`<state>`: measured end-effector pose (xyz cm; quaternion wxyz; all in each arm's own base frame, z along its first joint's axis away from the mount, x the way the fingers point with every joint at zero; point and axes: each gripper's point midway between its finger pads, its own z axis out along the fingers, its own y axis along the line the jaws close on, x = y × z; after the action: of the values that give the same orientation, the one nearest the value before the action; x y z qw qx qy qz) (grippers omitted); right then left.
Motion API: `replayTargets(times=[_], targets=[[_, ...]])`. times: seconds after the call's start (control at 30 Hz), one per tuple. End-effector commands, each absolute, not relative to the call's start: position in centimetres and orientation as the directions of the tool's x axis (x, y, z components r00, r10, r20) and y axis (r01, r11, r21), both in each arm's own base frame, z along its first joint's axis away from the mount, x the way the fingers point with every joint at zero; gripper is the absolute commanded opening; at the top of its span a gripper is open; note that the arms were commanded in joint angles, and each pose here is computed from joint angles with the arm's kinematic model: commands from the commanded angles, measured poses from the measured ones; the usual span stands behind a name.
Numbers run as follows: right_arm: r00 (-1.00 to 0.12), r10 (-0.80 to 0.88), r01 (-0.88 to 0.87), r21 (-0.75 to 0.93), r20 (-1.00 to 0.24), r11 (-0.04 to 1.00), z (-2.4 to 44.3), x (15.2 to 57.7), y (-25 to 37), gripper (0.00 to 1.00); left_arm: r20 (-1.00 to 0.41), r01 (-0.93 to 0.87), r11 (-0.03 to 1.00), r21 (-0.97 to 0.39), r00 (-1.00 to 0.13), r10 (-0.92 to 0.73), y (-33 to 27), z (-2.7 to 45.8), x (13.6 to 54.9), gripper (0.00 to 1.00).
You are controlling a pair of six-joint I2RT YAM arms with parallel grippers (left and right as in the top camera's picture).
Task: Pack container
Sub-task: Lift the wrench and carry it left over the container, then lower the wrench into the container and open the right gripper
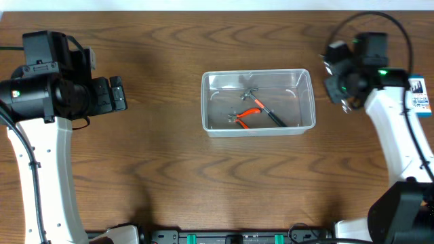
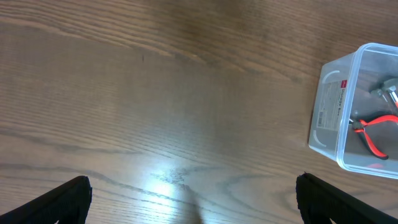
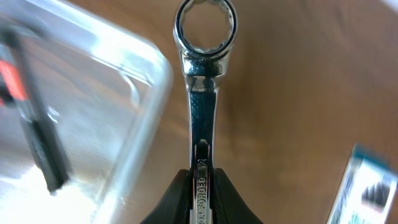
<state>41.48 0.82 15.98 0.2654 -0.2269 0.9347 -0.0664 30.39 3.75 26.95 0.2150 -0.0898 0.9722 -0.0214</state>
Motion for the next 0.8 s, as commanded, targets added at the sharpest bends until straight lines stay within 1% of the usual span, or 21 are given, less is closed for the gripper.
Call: replayTargets(times=[0.0, 0.1, 0.17, 0.3, 0.37, 0.43, 0.5, 0.67, 0.77], targets=[[-0.651, -0.552, -0.472, -0.291, -0.521, 0.832, 17.8, 42.9, 5.0, 0.10, -0.426, -0.173, 0.982, -0.073, -0.885, -0.187, 4.1, 27.4, 30.6, 0.98], [-0.553, -0.594, -0.512, -0.324, -0.584, 0.795, 19.2, 44.1, 8.9, 0.14, -0.426, -0.173, 0.982, -0.073, -0.885, -0.187, 4.1, 27.4, 30.6, 0.98], [-0.488, -0.610, -0.526, -0.347, -0.624, 0.776, 20.3, 44.7, 11.2, 0.14, -0.426, -0.173, 0.982, -0.073, -0.885, -0.187, 4.1, 27.4, 30.5, 0.98], [-0.379, -0.623, -0.548, -0.376, -0.684, 0.747, 22.1, 45.3, 15.0, 0.11, -0.426, -0.173, 0.982, -0.073, -0.885, -0.187, 4.1, 27.4, 30.5, 0.98], [-0.352, -0.629, -0.562, -0.381, -0.693, 0.734, 22.5, 45.1, 16.3, 0.10, -0.426, -0.173, 0.982, -0.073, -0.885, -0.188, 4.1, 27.4, 30.5, 0.98], [-0.344, -0.638, -0.579, -0.379, -0.689, 0.722, 22.3, 44.7, 17.1, 0.08, -0.425, -0.173, 0.982, -0.073, -0.885, -0.188, 4.0, 27.4, 30.5, 0.98], [-0.349, -0.649, -0.599, -0.372, -0.675, 0.709, 21.8, 44.1, 17.7, 0.09, -0.423, -0.173, 0.982, -0.073, -0.887, -0.188, 4.0, 27.4, 30.5, 0.98], [-0.400, -0.676, -0.636, -0.344, -0.619, 0.691, 19.7, 42.5, 17.4, 0.16, -0.422, -0.173, 0.982, -0.073, -0.887, -0.188, 4.0, 27.4, 30.5, 0.98], [-0.430, -0.686, -0.649, -0.328, -0.587, 0.687, 18.0, 41.7, 17.0, 0.16, -0.422, -0.173, 0.982, -0.073, -0.887, -0.188, 4.0, 27.4, 30.5, 0.98]])
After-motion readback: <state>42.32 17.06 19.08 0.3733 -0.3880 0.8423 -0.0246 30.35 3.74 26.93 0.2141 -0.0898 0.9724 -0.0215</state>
